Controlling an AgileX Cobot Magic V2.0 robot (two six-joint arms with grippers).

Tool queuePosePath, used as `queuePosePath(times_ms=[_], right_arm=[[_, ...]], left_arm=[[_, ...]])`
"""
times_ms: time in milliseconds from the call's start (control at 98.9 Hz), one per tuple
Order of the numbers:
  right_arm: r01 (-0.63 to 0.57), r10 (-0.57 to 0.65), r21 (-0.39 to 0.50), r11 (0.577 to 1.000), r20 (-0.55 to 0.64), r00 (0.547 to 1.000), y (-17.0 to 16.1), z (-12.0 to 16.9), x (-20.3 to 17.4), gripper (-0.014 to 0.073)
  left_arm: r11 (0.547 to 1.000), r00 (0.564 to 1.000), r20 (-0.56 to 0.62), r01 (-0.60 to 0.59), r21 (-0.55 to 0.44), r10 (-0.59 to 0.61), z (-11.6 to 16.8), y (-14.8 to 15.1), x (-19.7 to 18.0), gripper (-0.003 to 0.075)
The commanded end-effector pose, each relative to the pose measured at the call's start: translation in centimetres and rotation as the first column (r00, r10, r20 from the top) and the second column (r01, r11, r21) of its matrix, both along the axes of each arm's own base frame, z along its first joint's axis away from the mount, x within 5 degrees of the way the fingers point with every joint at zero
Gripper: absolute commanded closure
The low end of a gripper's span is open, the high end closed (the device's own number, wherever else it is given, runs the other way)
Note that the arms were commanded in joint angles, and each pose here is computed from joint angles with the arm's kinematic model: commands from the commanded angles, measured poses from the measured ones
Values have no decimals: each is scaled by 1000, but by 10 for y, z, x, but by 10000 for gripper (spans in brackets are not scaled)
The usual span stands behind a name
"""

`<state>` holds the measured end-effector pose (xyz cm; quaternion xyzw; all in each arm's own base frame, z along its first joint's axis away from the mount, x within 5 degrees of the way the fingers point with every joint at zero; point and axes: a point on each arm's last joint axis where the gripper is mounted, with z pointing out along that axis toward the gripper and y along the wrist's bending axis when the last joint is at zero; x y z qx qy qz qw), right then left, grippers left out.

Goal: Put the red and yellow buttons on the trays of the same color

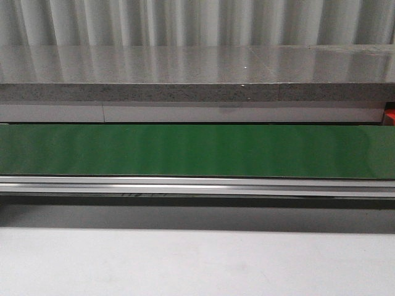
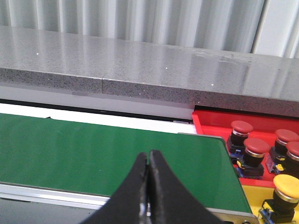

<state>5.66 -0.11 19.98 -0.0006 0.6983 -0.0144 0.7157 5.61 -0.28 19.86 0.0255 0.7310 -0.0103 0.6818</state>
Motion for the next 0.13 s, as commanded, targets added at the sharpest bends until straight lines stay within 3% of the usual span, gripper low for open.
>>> queuePosePath(times_ms=[0, 121], right_arm=[[3, -2, -13, 1000, 95, 995, 0, 10, -2, 663], [3, -2, -13, 1000, 95, 995, 0, 10, -2, 663]], left_arm=[[1000, 994, 109, -3, -8, 4, 7, 0, -3, 726], [1000, 994, 109, -3, -8, 4, 7, 0, -3, 726]])
